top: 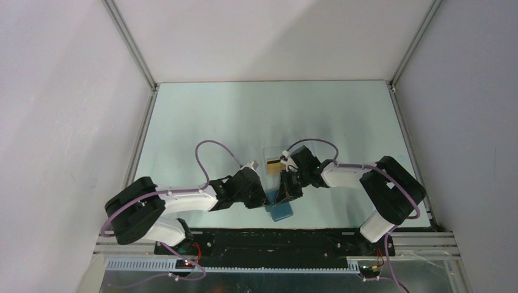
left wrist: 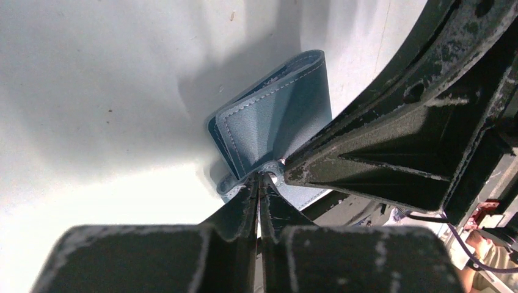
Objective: Put the credit cards into the card holder
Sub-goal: Close the card holder at the center of the board.
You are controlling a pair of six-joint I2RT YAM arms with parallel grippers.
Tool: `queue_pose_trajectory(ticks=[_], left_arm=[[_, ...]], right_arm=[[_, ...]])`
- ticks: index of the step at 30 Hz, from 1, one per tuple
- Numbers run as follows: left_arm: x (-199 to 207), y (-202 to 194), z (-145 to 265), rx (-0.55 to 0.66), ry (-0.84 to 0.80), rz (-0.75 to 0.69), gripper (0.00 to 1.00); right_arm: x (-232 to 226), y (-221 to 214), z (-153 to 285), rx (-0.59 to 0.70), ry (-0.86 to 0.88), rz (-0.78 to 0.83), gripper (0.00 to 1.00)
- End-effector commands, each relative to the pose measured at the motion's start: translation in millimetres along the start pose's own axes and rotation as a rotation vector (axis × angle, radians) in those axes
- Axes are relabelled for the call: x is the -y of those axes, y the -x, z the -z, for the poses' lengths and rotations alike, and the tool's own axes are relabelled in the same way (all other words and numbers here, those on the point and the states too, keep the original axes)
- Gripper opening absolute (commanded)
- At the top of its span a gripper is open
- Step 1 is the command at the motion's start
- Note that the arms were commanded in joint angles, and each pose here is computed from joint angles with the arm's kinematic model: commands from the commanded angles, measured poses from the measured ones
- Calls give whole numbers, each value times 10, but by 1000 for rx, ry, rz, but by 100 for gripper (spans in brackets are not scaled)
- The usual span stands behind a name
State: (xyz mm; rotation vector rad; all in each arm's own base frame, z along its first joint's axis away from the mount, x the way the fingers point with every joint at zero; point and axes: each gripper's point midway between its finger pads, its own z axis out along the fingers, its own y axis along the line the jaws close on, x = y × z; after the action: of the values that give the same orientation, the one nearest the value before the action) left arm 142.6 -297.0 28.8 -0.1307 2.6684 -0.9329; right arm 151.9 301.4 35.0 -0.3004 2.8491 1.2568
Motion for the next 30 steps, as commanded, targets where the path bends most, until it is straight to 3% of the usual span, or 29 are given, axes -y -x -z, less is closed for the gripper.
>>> queue_pose_trajectory(ticks=[1,12,14,15,17,25,30], left_arm=[[14,72,15,34,13,-6,10],[103,148,115,64,-27,8,27],[125,145,137,62,-39,6,27],[133,143,146,61,-43,2,27],[170,148,185,64,-61,3,27],[81,167,407,99,-37,17,27],[-15,62,419,64,-30,33,20]], right_arm=[[65,-86,100,1,-49,-47,0],[69,-53,224,34,-71,-31,0],[49,-75,206,22,-60,-31,6],[46,-86,194,17,-59,-33,16],[28,-105,167,7,-52,-32,25],[-50,-121,116,-3,-21,-31,35],[-87,-111,108,1,-8,-27,39]])
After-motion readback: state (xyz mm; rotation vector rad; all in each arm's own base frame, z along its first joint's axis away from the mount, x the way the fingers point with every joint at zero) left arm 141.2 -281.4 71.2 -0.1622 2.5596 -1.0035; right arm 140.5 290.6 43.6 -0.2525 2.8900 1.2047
